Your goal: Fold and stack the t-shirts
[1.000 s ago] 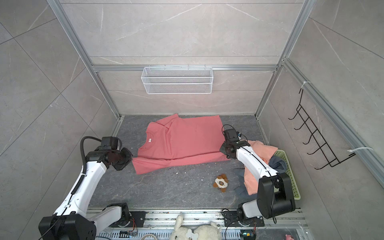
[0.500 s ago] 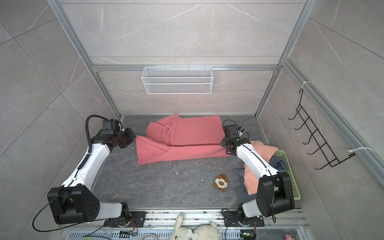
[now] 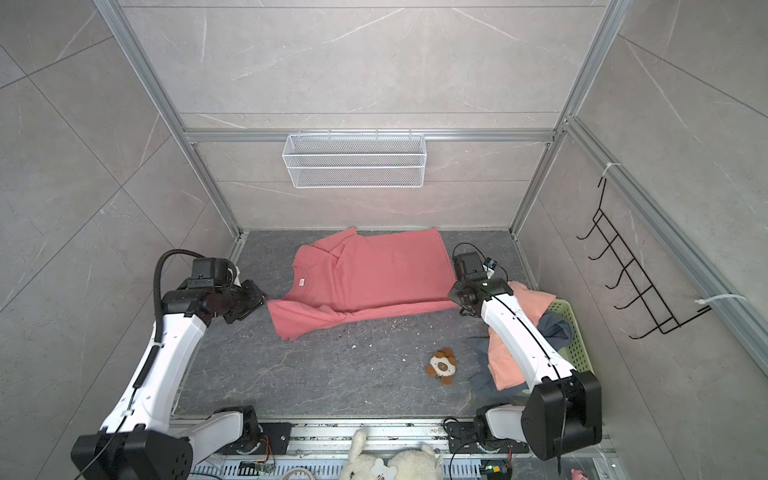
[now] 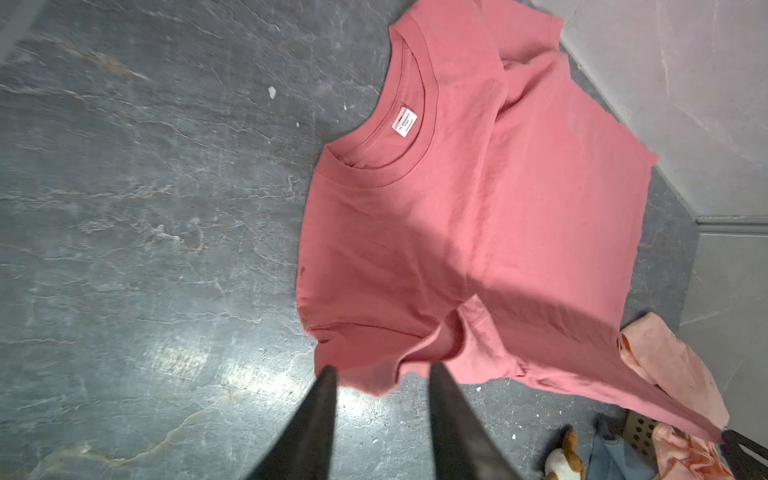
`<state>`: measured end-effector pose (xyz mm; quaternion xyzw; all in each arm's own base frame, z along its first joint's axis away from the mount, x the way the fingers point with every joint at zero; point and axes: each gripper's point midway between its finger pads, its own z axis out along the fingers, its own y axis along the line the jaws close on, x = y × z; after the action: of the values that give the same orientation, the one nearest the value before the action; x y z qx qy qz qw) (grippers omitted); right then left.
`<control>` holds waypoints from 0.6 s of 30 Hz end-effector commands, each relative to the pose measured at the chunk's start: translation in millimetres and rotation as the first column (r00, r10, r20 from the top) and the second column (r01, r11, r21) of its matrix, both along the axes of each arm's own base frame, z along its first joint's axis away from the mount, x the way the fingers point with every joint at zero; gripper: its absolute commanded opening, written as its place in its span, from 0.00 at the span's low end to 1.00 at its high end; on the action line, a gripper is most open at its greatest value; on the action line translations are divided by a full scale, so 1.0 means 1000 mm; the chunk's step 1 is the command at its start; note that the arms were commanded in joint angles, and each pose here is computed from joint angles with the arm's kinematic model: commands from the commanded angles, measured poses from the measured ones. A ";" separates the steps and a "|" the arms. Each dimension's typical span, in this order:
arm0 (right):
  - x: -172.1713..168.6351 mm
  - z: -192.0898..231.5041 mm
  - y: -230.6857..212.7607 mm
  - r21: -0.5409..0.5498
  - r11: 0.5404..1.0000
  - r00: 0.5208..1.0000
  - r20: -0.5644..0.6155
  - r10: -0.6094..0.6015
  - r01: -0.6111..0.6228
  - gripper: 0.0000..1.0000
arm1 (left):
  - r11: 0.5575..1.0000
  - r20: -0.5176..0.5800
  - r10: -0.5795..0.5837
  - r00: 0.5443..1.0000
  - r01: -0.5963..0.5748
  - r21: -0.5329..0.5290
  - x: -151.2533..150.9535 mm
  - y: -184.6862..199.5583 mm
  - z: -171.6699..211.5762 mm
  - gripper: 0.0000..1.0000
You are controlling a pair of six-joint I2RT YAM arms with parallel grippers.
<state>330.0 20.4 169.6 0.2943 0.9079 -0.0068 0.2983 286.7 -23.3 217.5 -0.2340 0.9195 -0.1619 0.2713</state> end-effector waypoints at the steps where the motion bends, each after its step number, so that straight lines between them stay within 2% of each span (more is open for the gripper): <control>1: 0.002 -0.001 -0.009 -0.062 0.998 0.999 -0.027 -0.026 0.024 0.55 | 0.999 0.002 0.020 1.000 -0.021 0.024 0.003 0.005 0.001 0.70; 3: 0.021 0.009 -0.004 -0.060 0.998 1.000 -0.005 -0.008 0.007 0.58 | 1.000 0.046 0.017 0.999 -0.018 0.019 0.022 0.005 0.010 0.73; 6: 0.055 0.019 0.013 -0.017 0.999 0.998 0.046 0.043 -0.042 0.57 | 1.000 0.085 0.019 0.996 -0.017 -0.015 0.057 0.001 0.010 0.74; 12: 0.103 -0.010 0.050 0.122 0.986 0.992 0.070 0.103 -0.111 0.57 | 0.991 0.003 -0.038 0.999 0.038 -0.132 0.116 -0.035 -0.035 0.70; 18: 0.125 -0.062 0.086 0.254 0.960 0.992 -0.002 0.125 -0.121 0.56 | 0.974 -0.129 -0.125 0.984 0.097 -0.204 0.132 -0.094 -0.091 0.70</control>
<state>442.8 82.2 115.3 0.2700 0.9226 0.0804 0.2635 408.0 -89.2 123.3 -0.2205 0.9360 -0.2098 0.1769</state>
